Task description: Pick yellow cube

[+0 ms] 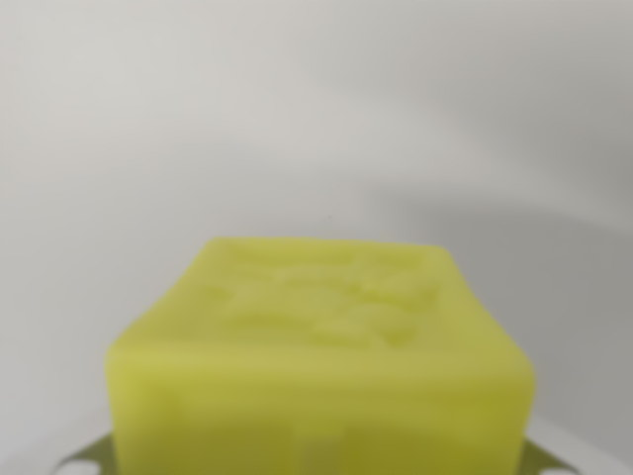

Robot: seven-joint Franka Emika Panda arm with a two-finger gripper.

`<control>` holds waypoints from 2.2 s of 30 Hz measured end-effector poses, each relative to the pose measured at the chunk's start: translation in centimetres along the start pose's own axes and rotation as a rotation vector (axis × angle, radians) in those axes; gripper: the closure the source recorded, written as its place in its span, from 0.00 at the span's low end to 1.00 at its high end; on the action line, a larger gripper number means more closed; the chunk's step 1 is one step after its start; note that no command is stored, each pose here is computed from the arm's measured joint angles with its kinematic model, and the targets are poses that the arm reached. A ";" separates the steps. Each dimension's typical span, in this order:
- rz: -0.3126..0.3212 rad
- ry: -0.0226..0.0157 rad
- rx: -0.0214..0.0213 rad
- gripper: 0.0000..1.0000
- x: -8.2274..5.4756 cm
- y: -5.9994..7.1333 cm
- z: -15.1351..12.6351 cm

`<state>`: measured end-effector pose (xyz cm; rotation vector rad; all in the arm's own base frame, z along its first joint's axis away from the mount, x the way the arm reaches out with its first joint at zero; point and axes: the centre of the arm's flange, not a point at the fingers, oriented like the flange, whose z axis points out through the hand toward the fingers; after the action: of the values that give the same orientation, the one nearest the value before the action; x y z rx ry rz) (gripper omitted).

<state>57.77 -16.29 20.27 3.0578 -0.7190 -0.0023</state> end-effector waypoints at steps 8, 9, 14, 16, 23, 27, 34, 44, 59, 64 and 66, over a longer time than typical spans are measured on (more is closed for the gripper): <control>0.000 0.0000 -0.0001 1.00 0.0 0.0 -2.0; 0.000 0.0001 0.0000 1.00 0.0 0.0 -2.3; 0.000 -0.0001 -0.0001 1.00 0.0 0.0 -3.5; 0.000 -0.0005 -0.0002 1.00 0.0 0.0 -4.0; 0.000 -0.0010 -0.0003 1.00 0.0 0.0 -5.7; 0.000 -0.0008 -0.0002 1.00 0.0 0.0 -6.7; 0.000 -0.0009 -0.0003 1.00 0.0 0.0 -8.5; 0.000 -0.0006 -0.0002 1.00 0.0 0.0 -11.0; 0.000 -0.0005 -0.0003 1.00 0.0 0.0 -14.8; 0.000 -0.0009 -0.0004 1.00 0.0 0.0 -15.8; 0.000 -0.0008 -0.0003 1.00 0.0 0.0 -16.0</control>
<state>57.77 -16.30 36.26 3.0575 -0.7195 -0.0036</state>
